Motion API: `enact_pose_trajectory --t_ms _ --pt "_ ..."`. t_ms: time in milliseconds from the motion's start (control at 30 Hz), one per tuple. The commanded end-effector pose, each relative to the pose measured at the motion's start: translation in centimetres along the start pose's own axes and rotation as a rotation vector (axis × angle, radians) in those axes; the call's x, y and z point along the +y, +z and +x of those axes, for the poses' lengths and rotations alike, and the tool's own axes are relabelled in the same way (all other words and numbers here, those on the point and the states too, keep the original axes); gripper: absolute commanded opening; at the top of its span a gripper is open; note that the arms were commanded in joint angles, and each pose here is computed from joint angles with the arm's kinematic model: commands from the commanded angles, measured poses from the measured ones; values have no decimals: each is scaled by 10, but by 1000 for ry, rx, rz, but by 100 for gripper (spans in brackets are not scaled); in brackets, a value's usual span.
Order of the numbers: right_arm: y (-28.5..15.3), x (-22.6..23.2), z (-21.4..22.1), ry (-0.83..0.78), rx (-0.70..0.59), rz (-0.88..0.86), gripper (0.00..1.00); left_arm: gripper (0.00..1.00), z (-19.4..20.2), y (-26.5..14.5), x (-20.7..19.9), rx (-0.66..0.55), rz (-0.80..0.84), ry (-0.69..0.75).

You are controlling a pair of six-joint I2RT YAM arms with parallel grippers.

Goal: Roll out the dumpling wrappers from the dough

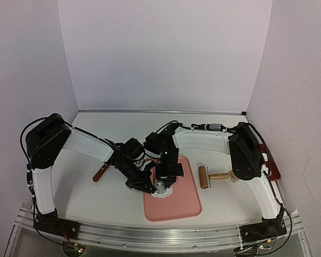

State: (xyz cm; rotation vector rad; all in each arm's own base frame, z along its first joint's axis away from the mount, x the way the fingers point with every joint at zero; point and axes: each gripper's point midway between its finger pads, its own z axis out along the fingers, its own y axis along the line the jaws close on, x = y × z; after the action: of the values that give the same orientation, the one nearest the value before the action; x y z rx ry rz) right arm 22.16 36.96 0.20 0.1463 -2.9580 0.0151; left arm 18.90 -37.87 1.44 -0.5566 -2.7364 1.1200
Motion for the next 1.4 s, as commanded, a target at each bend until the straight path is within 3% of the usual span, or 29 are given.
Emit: enact_pose_trajectory --t_ms 0,933,1367 --pt "106 -58 23 9 142 298 0 0 -3 8 37 -37 -151 -42" --pt "105 -62 29 -26 134 340 0 0 -18 -50 -48 -212 86 103" --pt "106 -54 29 -33 141 299 0 0 -25 -53 -60 -227 121 120"
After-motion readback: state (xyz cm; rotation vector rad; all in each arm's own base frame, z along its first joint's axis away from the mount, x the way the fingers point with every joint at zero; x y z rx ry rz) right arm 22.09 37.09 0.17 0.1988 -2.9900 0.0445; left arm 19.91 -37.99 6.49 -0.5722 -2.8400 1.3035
